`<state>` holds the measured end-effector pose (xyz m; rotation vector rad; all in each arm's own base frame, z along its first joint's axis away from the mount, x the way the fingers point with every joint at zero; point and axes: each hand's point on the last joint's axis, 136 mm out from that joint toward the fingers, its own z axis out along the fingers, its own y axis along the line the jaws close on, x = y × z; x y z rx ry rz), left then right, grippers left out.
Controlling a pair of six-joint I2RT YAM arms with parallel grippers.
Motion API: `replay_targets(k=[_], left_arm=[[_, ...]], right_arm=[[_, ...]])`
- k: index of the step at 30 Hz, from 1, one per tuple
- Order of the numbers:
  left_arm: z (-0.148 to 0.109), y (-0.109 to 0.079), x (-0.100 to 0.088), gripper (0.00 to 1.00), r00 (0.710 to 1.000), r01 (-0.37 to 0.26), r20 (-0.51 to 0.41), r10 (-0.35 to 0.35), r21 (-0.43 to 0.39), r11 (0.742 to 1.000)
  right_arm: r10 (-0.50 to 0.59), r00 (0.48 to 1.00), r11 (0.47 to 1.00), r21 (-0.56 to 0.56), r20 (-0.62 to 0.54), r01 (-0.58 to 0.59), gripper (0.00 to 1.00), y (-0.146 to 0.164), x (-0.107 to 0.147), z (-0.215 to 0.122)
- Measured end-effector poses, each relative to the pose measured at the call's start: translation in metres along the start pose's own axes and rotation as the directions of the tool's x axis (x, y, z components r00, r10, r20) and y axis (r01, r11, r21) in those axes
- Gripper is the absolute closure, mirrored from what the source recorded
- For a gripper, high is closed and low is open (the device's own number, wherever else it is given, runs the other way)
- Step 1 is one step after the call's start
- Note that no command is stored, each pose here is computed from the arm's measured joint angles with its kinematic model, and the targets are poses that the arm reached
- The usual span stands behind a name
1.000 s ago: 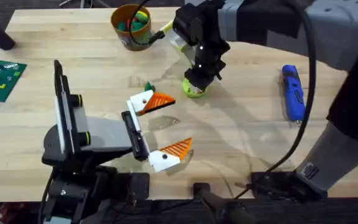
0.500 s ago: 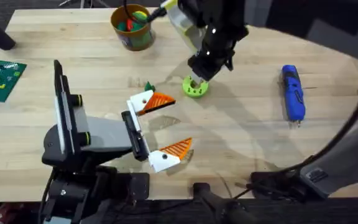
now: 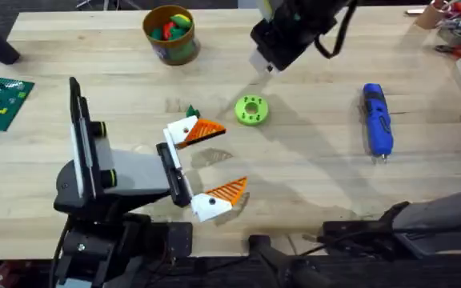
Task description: Pick up the gripper from the table and insert it into the empty holder that is missing its gripper. Then pick up a screw, insert it into the mounting hole, and use the screwdriver to tighten it. Finally, clean up the table by picking up the vegetable and placing it into the bucket.
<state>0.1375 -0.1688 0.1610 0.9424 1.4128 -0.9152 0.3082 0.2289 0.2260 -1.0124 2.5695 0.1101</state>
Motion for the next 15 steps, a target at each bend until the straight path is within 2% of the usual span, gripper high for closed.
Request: replay_targets(k=[6,15], left_arm=[[0.0,0.0,0.0,0.008,1.0,0.0,0.0,0.0,0.0,1.0],[0.0,0.0,0.0,0.008,1.0,0.0,0.0,0.0,0.0,1.0]], right_arm=[[-0.004,1.0,1.0,-0.01,0.028,0.005,0.995,0.002,0.001,-0.015],[-0.102,0.986,0.977,-0.172,0.131,0.124,0.995,0.039,-0.002,-0.044]])
